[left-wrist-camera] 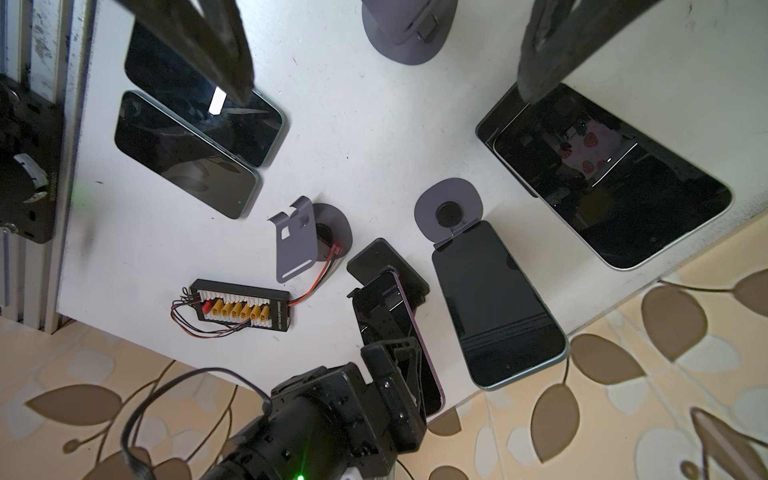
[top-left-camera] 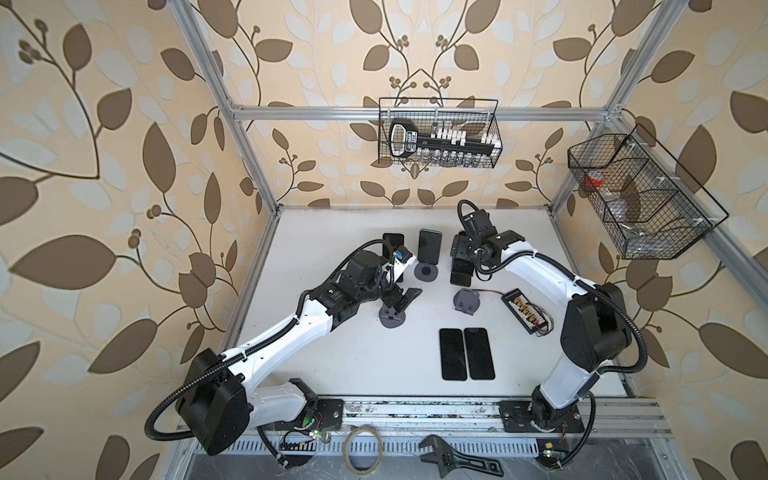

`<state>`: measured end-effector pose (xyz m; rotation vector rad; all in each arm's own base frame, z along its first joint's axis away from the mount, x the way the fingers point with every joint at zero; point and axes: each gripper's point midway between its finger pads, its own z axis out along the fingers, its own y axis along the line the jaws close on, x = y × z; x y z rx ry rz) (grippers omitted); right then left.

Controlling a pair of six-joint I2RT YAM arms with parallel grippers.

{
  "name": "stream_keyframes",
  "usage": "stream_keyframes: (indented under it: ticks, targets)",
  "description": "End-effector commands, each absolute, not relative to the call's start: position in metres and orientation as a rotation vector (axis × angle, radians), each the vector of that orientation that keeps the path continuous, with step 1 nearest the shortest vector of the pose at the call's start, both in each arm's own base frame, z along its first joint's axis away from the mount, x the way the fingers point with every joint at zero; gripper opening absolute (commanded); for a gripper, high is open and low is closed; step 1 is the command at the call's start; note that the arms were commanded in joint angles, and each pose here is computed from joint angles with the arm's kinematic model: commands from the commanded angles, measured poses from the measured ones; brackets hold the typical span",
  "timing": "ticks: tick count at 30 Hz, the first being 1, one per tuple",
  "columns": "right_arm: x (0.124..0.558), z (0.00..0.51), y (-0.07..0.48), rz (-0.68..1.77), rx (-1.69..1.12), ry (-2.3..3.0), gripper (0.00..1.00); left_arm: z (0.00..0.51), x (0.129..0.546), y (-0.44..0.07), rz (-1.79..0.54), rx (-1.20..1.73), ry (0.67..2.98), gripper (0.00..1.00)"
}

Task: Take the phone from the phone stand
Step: 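Move the right gripper to the purple-edged phone while the left arm reaches forward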

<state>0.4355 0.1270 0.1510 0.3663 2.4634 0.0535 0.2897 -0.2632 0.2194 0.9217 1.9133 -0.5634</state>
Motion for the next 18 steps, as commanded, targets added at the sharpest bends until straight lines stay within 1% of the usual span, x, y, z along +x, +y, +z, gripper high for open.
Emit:
stream_keyframes:
  ticks: [1,6,18]
  targets:
    - [0.4439,0.1564,0.1273,0.051,0.364,2.448,0.87,0.23,0.2909,-0.2654,-0.555,0.924,1.876,0.99]
    - [0.4451,0.152,0.125,0.037,0.381,2.451,0.87,0.2294,0.2889,-0.2678,-0.574,0.927,1.875,0.99]
    - [0.4508,0.1526,0.1279,0.049,0.376,2.458,0.95,0.2276,0.2858,-0.2703,-0.562,0.947,1.872,0.99]
